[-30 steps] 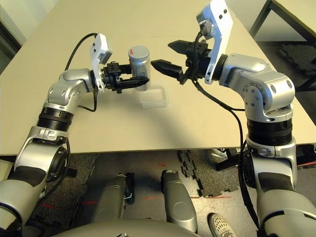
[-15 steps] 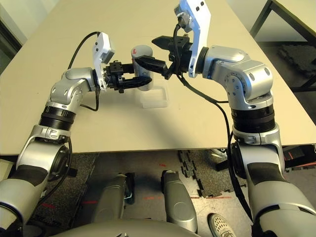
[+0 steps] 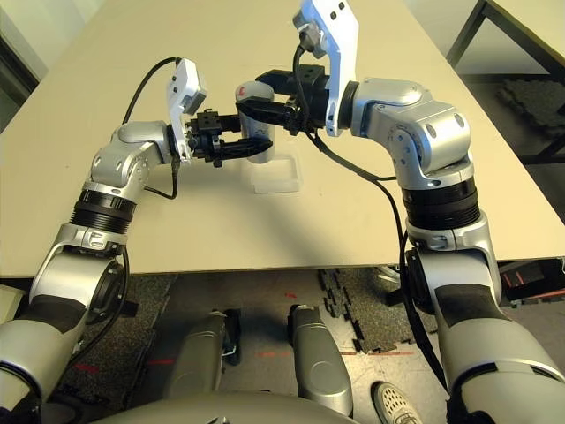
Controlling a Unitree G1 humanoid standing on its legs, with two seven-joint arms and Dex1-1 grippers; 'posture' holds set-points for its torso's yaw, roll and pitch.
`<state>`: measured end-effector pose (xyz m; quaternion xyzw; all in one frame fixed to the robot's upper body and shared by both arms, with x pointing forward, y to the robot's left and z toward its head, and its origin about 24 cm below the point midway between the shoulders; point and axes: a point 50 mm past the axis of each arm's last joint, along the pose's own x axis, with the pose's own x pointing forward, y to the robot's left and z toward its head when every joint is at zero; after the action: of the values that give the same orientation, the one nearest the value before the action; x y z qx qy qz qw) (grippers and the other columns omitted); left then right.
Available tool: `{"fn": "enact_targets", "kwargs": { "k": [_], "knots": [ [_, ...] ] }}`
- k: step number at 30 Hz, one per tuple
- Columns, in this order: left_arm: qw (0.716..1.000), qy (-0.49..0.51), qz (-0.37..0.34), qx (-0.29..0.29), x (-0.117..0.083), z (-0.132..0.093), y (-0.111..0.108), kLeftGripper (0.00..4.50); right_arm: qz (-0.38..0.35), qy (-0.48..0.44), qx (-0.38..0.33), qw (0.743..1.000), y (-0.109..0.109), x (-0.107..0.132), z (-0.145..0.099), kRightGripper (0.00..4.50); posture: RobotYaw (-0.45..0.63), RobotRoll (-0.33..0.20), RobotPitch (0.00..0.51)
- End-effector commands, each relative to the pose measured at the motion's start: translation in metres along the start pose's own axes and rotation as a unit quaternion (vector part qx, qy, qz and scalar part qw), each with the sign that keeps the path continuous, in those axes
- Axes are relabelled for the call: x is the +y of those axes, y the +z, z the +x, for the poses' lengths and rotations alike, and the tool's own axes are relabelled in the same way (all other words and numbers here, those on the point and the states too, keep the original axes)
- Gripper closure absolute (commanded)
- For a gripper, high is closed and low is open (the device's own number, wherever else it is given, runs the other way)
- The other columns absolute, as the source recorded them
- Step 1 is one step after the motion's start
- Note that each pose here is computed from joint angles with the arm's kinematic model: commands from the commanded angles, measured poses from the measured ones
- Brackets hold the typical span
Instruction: Pour the medicine from the bottle into the box.
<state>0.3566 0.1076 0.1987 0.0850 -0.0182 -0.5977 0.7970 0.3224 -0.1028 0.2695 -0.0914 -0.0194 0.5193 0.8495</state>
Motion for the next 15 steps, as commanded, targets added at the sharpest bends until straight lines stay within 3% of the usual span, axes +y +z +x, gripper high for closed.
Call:
{"fn": "enact_targets", "kwargs": {
  "k": [1, 10, 15],
  "knots": [
    [1.0, -0.013, 0.008, 0.007, -0.002, 0.004, 0.0, 2.04, -0.007, 0.01, -0.007, 1.0, 0.008, 0.005, 0.001, 1.92, -0.19, 0.0, 0.15],
    [1.0, -0.013, 0.011, 0.011, -0.002, 0.004, -0.002, 2.04, 0.07, -0.085, -0.107, 0.988, 0.045, -0.021, 0.0, 1.92, -0.19, 0.0, 0.144],
    [1.0, 0.016, 0.018, -0.002, 0.003, 0.004, 0.003, 2.04, 0.07, -0.203, -0.094, 0.972, 0.035, -0.05, -0.006, 1.92, -0.18, 0.0, 0.144]
  ]
}}
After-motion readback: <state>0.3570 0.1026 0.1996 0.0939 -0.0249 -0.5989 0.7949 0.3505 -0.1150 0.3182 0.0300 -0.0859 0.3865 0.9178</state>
